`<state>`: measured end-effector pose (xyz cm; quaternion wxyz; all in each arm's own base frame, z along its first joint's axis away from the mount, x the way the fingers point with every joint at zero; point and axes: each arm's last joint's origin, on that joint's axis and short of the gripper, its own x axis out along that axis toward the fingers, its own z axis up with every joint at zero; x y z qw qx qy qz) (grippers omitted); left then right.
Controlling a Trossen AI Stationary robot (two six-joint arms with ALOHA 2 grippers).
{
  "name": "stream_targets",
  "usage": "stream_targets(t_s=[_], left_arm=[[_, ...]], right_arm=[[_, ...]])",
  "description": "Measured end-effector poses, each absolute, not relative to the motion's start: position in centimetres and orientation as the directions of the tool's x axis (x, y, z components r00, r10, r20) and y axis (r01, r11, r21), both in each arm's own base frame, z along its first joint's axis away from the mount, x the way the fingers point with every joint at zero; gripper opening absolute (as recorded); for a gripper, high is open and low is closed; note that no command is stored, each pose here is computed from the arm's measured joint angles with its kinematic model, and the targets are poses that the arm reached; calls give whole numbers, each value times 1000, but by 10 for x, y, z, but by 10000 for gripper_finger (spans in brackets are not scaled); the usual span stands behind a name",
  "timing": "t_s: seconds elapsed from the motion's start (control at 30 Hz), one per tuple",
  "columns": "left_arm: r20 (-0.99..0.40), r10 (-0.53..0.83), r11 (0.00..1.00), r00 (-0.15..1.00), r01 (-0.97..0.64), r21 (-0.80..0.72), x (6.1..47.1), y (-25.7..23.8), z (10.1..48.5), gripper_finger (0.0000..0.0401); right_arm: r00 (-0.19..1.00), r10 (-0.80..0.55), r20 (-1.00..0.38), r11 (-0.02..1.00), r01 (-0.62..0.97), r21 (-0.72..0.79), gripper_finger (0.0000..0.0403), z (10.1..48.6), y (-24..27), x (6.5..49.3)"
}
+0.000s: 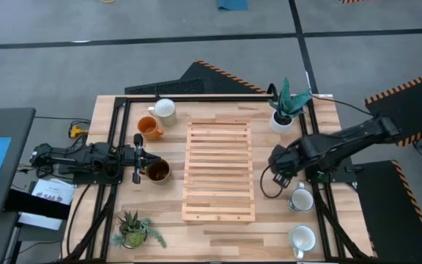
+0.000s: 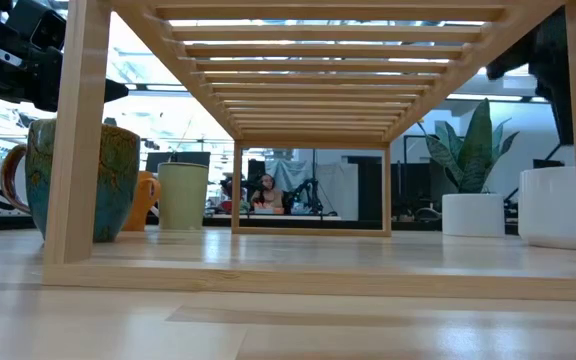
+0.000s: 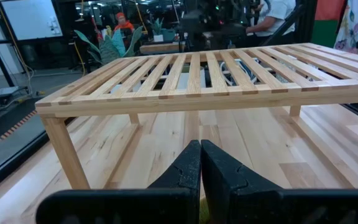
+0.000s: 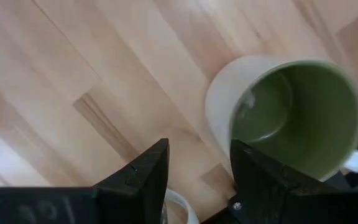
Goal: Place coffee mugs
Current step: Put the white mug on the shelf
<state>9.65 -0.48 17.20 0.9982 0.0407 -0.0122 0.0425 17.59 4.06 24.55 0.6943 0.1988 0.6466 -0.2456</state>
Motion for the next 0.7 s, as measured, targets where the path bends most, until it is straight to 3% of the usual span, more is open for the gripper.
stream_targets(t_s=[0.33,0.7], left_arm=[[27,84,993,996,-86,80,96,-5,172,0],[27,84,993,996,-86,80,97,-5,172,0]], right_arm=[[-92,-212,-973,809,541,-228,196,222,40,185],[-114,-217,-969,775,584,-243,195,200,37,193]])
